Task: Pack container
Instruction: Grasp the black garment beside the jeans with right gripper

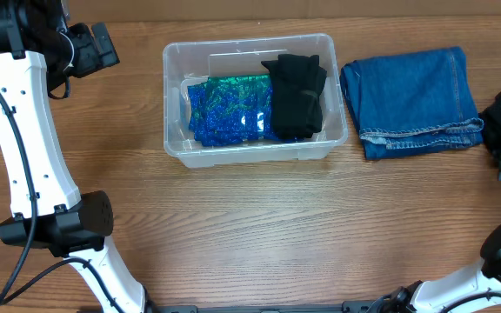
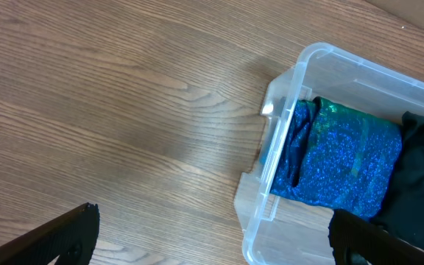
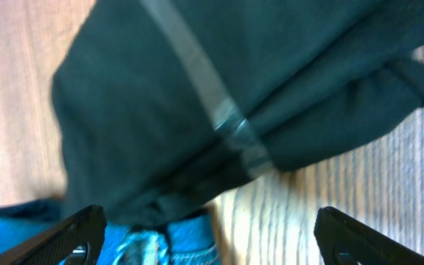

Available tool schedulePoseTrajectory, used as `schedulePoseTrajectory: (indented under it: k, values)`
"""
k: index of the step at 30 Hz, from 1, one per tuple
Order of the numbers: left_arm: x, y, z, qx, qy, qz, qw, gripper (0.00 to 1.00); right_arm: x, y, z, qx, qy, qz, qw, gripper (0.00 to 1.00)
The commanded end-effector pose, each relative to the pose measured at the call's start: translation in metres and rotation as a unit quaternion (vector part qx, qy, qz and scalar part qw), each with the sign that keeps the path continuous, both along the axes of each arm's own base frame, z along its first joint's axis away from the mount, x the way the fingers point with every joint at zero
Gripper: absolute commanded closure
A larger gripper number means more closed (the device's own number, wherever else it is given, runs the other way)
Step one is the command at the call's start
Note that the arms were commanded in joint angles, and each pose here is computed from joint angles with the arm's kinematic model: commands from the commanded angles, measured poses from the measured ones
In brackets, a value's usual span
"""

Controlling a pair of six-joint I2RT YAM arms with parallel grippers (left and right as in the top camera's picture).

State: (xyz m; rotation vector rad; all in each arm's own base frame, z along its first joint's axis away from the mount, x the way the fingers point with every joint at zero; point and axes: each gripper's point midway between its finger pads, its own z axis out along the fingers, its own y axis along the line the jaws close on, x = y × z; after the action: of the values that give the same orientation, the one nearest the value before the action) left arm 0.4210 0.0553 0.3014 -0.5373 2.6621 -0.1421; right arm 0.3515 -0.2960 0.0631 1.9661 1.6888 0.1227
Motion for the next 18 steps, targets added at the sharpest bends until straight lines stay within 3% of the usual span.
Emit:
schedulePoseTrajectory:
  k: [1, 8, 16, 18]
  values:
    - [-0.006, -0.003, 0.015, 0.003, -0.020, -0.010, 1.000, 0.00, -0.002, -0.019, 0.005, -0.029, 0.004, -0.029, 0.999, 0.07]
    - [-0.006, -0.003, 0.015, 0.003, -0.020, -0.010, 1.000, 0.00, -0.013, -0.037, -0.011, -0.050, 0.031, -0.055, 0.997, 0.09]
    - [-0.006, -0.003, 0.015, 0.003, -0.020, -0.010, 1.000, 0.00, -0.017, -0.054, -0.012, -0.083, 0.045, -0.029, 0.995, 0.25]
    - [-0.006, -0.003, 0.015, 0.003, -0.020, -0.010, 1.000, 0.00, -0.017, -0.054, -0.012, -0.084, 0.046, -0.029, 0.995, 0.34]
